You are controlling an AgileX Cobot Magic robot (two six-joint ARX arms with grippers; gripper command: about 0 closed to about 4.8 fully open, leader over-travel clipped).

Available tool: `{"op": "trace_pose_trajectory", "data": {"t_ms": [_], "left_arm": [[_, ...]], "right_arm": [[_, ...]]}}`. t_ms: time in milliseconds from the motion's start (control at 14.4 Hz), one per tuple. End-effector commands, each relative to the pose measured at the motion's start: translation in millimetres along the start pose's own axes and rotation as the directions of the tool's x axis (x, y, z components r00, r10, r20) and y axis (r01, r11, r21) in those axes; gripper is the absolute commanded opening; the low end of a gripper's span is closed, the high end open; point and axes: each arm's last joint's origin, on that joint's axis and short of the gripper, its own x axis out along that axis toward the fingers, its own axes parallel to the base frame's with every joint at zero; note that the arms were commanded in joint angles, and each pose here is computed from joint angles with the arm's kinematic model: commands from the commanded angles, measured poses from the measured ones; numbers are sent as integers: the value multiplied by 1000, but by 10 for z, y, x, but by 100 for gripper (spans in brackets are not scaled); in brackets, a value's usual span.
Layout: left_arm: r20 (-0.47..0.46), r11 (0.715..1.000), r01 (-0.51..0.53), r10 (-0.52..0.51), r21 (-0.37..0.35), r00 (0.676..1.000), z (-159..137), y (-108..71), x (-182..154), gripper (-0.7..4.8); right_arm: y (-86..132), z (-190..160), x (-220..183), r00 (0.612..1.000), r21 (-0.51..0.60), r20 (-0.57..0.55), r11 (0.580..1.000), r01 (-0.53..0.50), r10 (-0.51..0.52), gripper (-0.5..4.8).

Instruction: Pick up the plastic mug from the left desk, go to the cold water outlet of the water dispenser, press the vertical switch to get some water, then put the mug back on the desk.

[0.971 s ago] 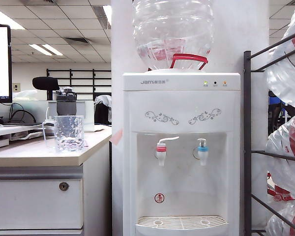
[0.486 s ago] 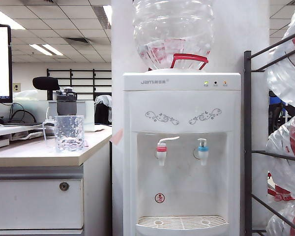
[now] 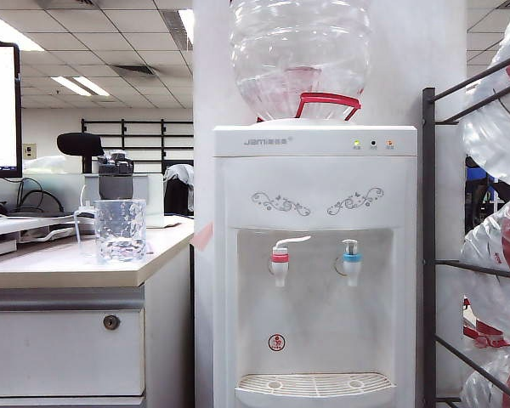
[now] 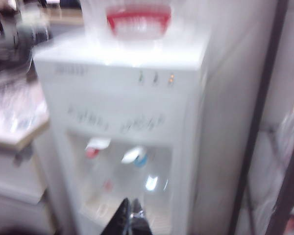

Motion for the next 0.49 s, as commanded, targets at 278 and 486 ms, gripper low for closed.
{"op": "trace_pose_trajectory", "data": {"t_ms": [278,486], "left_arm": [[9,1000,2,-2,1,1000,8,-1,-1,-5],[8,1000,5,-5,1,1000,6,-2,-1,-5]], "right_arm": [[-122,-383,-209,925,19,99,931,366,-365,-5],[-117,-534,-178,954,6,22,954,300,-300,-5]]}}
